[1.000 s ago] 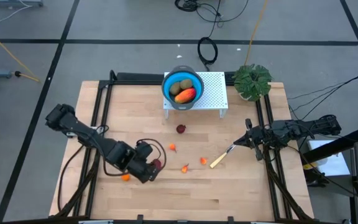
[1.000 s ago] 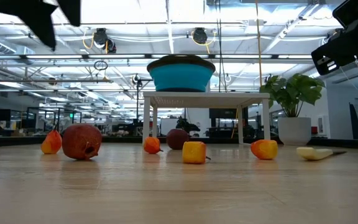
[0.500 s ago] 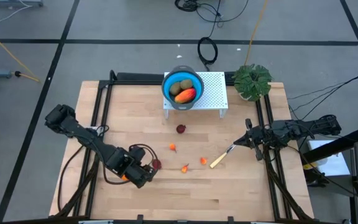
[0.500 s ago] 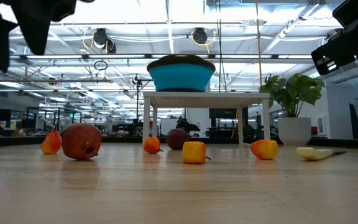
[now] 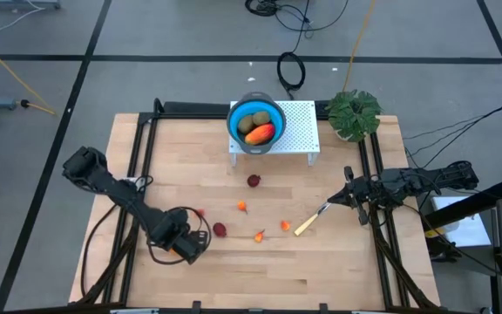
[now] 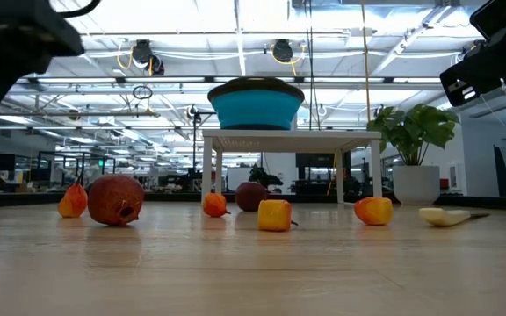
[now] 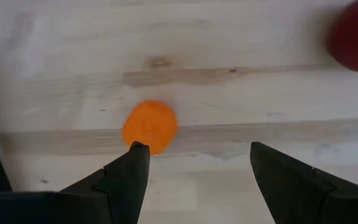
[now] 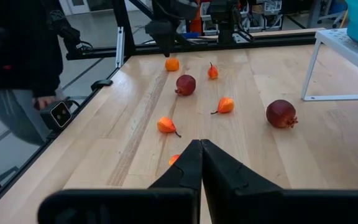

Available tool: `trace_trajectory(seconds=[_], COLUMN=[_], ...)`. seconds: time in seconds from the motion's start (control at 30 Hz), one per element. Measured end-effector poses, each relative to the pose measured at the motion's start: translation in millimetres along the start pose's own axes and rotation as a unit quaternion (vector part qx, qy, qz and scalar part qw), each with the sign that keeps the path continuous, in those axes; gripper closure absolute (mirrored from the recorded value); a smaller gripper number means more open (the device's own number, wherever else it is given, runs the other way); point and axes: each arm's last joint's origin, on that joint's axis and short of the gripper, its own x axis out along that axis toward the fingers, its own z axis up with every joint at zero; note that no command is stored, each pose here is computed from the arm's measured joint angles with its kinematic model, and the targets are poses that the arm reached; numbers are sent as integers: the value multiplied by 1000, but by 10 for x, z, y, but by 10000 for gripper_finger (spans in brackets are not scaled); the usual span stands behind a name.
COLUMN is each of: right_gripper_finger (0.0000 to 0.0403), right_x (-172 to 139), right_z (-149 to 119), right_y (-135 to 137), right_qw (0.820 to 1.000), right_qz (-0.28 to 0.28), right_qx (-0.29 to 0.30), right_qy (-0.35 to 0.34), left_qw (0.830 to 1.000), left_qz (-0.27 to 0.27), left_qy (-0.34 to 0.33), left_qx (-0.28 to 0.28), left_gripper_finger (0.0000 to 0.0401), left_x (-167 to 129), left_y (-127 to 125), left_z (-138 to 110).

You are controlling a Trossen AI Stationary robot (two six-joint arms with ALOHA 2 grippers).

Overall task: Pick & Place Fruit
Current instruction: Put the orange into the blue strainer bowl on the shelf

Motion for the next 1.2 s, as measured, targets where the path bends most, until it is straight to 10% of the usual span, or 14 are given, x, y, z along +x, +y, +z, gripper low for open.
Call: trace_trajectory(seconds=[1.2], right_gripper_finger=[403], right_x=[0], right_z=[0], right_y=[0], right_qw=[1000], right_qz=[0], right_qx=[-26], right_qy=[0], left_qw=[997], left_qz=[53], left_qy=[16], left_qx=[-49], left_gripper_finger=[123], left_x=[163], left_y=[116], left_z=[41])
